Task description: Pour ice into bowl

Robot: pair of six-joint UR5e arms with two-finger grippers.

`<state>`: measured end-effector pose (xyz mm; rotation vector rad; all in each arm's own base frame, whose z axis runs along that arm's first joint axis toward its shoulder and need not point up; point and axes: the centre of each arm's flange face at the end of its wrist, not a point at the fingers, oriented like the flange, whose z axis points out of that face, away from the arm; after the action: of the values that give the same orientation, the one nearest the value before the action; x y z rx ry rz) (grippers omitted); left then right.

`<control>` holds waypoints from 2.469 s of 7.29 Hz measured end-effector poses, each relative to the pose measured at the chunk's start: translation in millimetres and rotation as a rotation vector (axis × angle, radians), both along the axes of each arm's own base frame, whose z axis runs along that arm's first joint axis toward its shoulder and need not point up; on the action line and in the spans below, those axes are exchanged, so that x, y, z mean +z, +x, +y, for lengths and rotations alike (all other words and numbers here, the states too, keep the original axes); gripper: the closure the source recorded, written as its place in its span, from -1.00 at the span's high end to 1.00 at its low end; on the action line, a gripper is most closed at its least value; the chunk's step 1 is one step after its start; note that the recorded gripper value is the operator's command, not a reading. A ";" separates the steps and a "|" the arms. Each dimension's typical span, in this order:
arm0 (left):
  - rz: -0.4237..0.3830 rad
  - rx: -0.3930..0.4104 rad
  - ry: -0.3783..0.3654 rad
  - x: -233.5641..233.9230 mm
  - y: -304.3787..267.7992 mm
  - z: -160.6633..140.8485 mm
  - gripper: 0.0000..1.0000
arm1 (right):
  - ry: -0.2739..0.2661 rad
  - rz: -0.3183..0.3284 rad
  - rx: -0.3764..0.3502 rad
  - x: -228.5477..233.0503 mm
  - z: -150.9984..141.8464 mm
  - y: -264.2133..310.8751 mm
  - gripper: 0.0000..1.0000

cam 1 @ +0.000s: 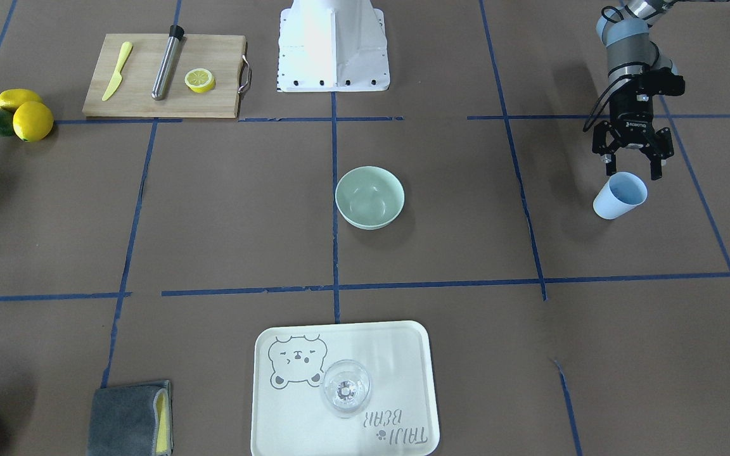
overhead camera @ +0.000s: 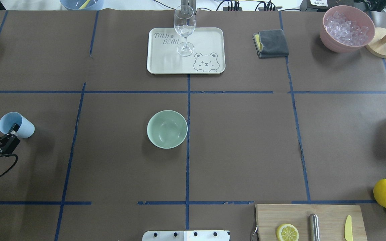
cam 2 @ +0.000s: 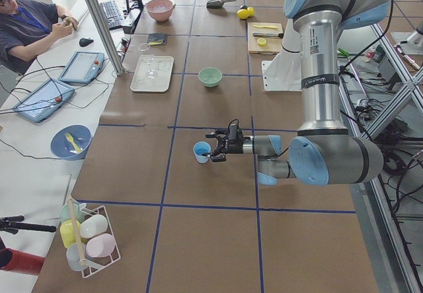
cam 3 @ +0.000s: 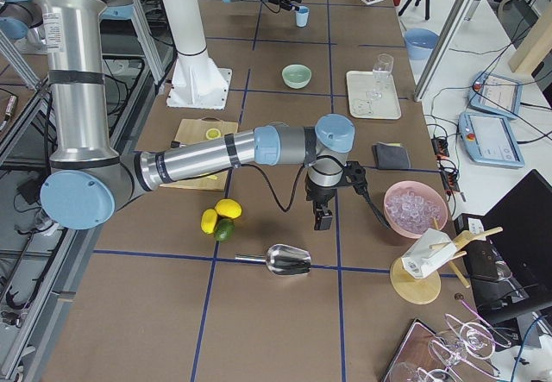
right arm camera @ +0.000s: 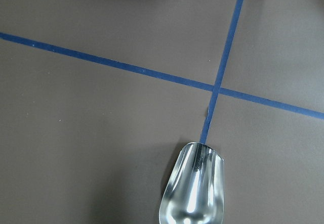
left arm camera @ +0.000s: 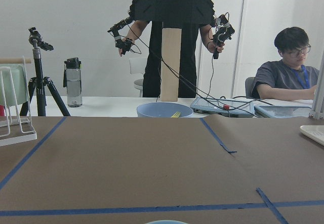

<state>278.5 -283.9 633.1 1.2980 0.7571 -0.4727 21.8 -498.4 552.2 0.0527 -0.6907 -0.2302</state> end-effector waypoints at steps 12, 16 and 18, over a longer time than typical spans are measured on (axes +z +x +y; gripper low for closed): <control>-0.043 0.028 -0.014 22.3 45.7 -6.3 1.00 | -0.002 0.012 0.000 2.3 0.0 0.7 1.00; -0.064 0.027 -0.028 30.8 38.9 -14.7 1.00 | 0.000 0.020 0.001 1.8 -0.4 1.5 1.00; -0.077 0.027 -0.039 35.8 36.4 -20.0 1.00 | 0.002 0.020 0.000 1.0 -1.0 1.3 1.00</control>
<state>314.9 -303.9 668.9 1.2616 0.6973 -0.4119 23.1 -499.3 553.2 0.0528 -0.6702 -0.2309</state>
